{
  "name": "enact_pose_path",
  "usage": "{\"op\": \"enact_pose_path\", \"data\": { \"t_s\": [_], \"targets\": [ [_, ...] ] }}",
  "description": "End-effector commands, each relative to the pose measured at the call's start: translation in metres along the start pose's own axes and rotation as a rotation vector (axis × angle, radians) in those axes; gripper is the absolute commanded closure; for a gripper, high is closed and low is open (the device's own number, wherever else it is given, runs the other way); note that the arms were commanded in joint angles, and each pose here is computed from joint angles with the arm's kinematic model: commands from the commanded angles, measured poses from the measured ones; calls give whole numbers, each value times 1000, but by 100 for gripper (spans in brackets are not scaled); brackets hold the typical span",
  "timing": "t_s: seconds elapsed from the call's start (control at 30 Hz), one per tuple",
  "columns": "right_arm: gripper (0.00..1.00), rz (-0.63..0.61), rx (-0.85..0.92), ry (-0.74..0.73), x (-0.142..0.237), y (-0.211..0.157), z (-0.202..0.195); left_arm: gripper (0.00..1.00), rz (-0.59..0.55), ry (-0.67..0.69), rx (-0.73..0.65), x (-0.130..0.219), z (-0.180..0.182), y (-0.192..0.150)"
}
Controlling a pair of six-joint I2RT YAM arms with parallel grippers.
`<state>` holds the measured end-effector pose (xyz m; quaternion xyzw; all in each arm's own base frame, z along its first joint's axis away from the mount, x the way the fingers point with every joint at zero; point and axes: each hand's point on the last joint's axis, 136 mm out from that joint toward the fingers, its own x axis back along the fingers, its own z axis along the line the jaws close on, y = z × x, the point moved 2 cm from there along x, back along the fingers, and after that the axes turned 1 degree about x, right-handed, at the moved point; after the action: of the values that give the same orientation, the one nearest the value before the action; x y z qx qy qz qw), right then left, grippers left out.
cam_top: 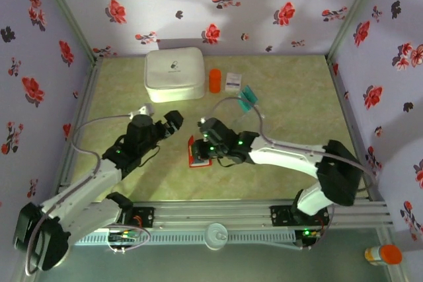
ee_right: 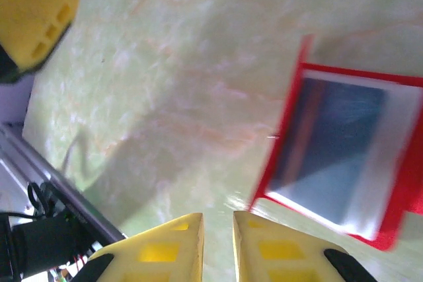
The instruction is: Put the credit cards into the card holder
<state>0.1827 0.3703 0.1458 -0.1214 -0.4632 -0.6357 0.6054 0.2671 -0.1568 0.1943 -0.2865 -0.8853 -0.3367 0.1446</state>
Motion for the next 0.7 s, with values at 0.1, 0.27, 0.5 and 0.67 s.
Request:
{"op": "enact_pose_path", "data": {
  "t_s": [0.1, 0.27, 0.5, 0.67],
  "targets": [
    [83, 72, 90, -62, -38, -4, 17, 0, 60, 226, 12, 11, 66, -16],
    [87, 69, 79, -153, -52, 1, -4, 0, 108, 298, 1, 3, 87, -30],
    [89, 48, -15, -216, -46, -11, -47, 0, 202, 333, -79, -10, 92, -41],
    [89, 40, -68, -229, -44, -25, -70, 0, 286, 332, -156, -20, 87, -50]
  ]
}}
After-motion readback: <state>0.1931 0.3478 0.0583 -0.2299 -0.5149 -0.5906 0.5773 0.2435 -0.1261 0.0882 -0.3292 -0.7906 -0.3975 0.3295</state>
